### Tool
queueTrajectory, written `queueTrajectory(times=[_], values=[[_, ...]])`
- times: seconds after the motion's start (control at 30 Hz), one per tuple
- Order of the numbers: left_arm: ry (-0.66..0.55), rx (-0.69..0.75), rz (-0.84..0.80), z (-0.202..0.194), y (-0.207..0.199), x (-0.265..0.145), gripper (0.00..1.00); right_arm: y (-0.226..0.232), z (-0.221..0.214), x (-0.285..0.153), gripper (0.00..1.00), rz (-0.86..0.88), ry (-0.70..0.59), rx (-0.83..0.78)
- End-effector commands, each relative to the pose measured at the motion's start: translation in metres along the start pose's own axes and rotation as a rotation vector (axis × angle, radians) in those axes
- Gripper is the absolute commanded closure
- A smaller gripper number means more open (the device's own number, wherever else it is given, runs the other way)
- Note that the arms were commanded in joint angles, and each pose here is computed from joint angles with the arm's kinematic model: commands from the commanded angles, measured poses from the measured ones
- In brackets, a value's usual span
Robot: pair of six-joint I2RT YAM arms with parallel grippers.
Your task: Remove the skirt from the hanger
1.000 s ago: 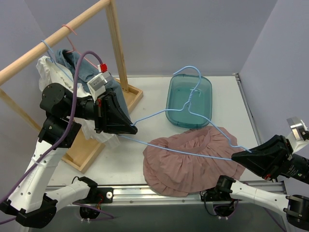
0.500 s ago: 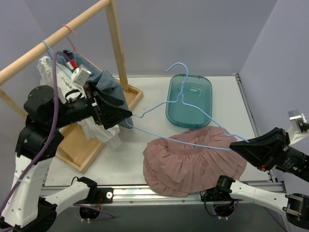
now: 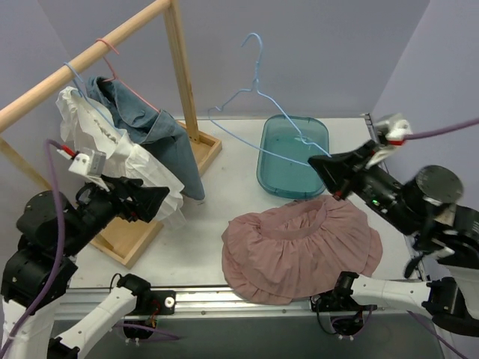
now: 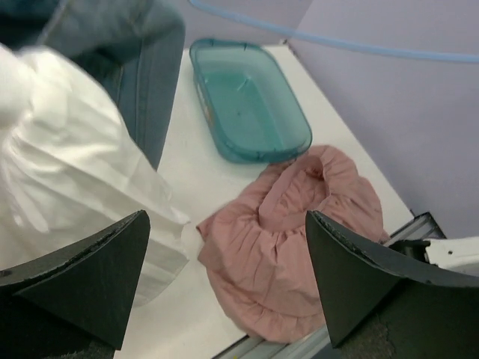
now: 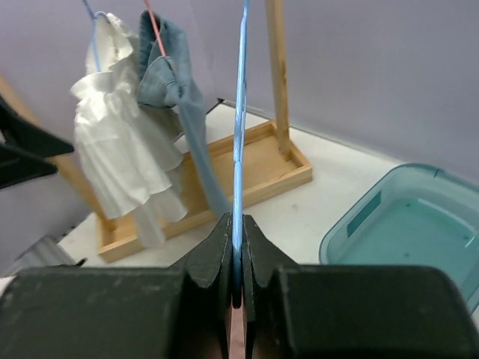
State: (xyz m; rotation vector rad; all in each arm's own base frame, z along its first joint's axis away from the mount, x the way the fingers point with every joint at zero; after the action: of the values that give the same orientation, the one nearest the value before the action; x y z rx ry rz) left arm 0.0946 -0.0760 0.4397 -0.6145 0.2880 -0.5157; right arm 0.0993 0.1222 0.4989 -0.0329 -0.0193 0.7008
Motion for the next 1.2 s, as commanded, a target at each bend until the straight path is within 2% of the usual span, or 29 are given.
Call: queueTrajectory(times=[0.0,0.03,0.17,0.2,0.37,0.47,0.57,0.77,1.17], values=[[0.08,-0.045,0.059,-0.027,0.021,0.015,0.06,0.002,0.011,0.06,1.0,-0.113,-0.119,-0.166],[0.091,-0.069,0.049,-0.032,0.022,0.017,0.06,0.003,0.007,0.072,1.0,-0.118,-0.116,-0.227],[0.158,-0.111,-0.014,-0.059,0.031,0.019,0.06,0.013,0.016,0.124,1.0,-0.099,-0.163,-0.291],[0.187,-0.12,-0.004,-0.069,0.037,0.022,0.06,0.015,0.009,0.149,1.0,-0.085,-0.137,-0.305],[0.292,-0.135,-0.019,-0.094,0.048,0.02,0.06,0.002,0.015,0.219,1.0,-0.023,-0.213,-0.282],[0.348,-0.126,-0.01,-0.105,0.055,0.02,0.06,-0.001,0.026,0.239,1.0,-0.012,-0.25,-0.287],[0.415,-0.113,0.034,-0.117,0.066,0.023,0.06,0.001,0.018,0.269,1.0,0.002,-0.253,-0.293],[0.502,-0.106,0.078,-0.125,0.071,0.042,0.06,0.007,0.018,0.296,1.0,0.016,-0.301,-0.275],[0.533,-0.087,0.046,-0.127,0.07,0.064,0.06,0.023,0.035,0.274,1.0,-0.024,-0.298,-0.281]])
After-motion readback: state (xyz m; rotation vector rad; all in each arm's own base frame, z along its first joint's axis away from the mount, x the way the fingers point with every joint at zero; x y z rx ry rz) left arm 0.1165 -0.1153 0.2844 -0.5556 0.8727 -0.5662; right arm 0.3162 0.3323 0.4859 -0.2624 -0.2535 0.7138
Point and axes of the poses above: each gripper's point midway between its finger pads, its own x axis out along the fingers, its own y axis along the line the jaws close on, z = x × y, the point moved 8 cm from there along -x, back along the fingers, and after that the axes turned 15 degrees about -x, right-handed, at the moved point
